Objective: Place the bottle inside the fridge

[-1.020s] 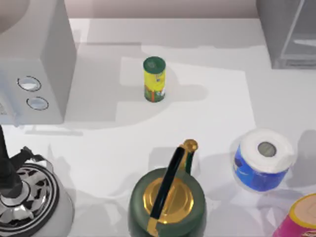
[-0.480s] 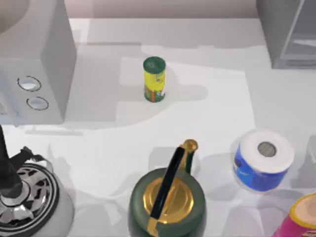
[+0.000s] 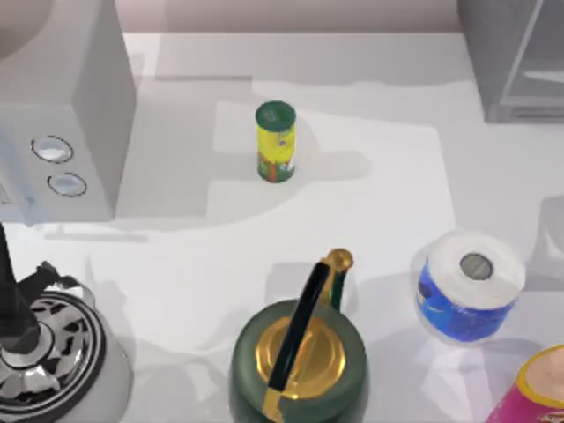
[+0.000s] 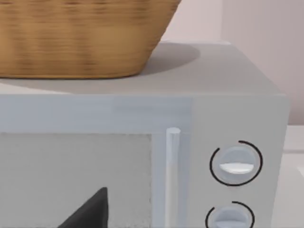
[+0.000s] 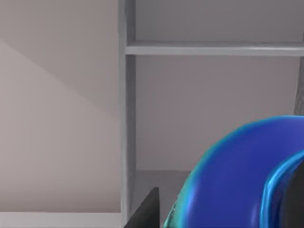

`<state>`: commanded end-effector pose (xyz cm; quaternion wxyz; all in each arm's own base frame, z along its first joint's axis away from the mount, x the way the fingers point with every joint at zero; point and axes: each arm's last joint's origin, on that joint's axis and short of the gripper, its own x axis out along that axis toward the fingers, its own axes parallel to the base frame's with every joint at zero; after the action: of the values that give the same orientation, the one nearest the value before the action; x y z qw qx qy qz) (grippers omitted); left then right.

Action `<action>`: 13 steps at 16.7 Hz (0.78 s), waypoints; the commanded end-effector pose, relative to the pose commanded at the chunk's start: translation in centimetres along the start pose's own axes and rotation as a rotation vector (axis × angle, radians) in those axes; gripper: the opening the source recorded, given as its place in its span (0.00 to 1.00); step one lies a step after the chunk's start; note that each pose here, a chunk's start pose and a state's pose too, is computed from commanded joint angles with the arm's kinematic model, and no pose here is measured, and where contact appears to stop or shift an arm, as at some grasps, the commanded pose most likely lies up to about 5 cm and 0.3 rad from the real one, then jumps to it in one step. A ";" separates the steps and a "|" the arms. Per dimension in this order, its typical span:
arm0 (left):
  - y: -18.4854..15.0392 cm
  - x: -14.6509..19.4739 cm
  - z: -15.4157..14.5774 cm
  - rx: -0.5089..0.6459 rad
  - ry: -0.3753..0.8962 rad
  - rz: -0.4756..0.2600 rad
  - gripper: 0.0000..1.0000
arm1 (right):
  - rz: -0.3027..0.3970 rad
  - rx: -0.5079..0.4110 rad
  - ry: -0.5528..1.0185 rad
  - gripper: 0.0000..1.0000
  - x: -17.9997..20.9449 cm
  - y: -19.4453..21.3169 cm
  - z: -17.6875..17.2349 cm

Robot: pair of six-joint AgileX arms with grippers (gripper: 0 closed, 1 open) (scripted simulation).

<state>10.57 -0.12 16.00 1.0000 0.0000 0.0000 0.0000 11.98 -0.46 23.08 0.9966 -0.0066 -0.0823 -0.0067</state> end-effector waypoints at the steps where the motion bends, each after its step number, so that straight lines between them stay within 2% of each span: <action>1: 0.0 0.0 0.0 0.000 0.000 0.000 1.00 | -0.003 -0.004 -0.028 0.01 1.0 -0.1 1.3; 4: 0.0 0.0 0.0 0.000 0.000 0.000 1.00 | -0.013 -0.019 -0.076 0.01 5.6 -0.8 4.4; 7: 0.0 0.0 0.0 0.000 0.000 0.000 1.00 | -0.020 -0.032 -0.072 0.01 12.2 -2.1 4.5; 10: 0.0 0.0 0.0 0.000 0.000 0.000 1.00 | -0.020 -0.037 -0.034 0.01 18.8 -4.1 1.2; 13: 0.0 0.0 0.0 0.000 0.000 0.000 1.00 | -0.014 -0.031 0.020 0.01 23.4 -6.3 -4.1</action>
<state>10.57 -0.12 16.00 1.0000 0.0000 0.0000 0.0000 35.68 -7.05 22.96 0.9970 -0.0215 -0.0724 -0.0152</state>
